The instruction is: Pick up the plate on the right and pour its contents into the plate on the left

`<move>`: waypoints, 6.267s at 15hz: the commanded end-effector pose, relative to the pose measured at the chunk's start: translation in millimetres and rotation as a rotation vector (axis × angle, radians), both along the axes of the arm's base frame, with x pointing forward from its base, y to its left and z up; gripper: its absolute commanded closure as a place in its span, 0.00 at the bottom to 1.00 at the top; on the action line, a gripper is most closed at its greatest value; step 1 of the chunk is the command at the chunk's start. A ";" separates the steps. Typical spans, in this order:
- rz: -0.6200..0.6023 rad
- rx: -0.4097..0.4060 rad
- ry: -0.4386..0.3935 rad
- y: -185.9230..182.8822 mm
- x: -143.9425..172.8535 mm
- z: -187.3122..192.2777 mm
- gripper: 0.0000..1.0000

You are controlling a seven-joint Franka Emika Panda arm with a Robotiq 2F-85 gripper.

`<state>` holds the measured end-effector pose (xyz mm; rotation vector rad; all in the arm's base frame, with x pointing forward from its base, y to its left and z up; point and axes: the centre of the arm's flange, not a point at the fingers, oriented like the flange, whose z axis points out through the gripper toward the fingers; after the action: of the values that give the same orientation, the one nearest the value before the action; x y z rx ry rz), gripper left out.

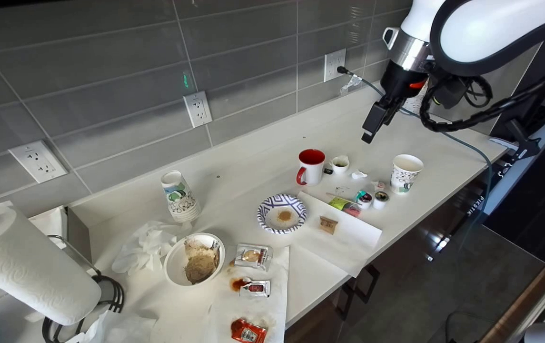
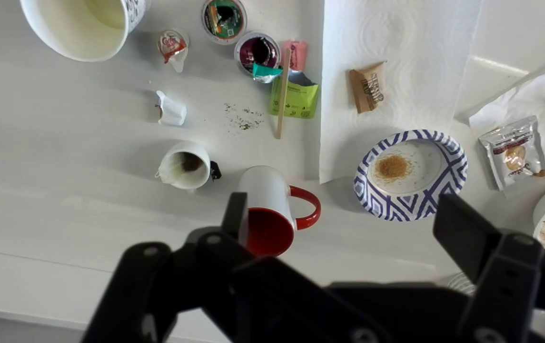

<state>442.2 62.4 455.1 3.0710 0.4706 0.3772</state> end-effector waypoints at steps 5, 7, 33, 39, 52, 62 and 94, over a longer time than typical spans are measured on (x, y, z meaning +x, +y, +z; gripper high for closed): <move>-0.020 0.024 -0.045 49.9 15.2 -14.3 0.00; -0.003 0.024 -0.050 75.1 18.5 -27.2 0.00; -0.014 0.001 0.049 177.3 94.0 -151.2 0.00; -0.058 0.022 0.016 177.6 120.0 -176.9 0.00; -0.059 0.042 -0.033 178.5 136.7 -195.9 0.00; -0.008 -0.011 -0.008 172.4 175.7 -240.1 0.00; 0.158 -0.084 0.052 165.1 198.5 -272.5 0.51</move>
<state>634.3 221.9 187.4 2.9925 0.6922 0.3118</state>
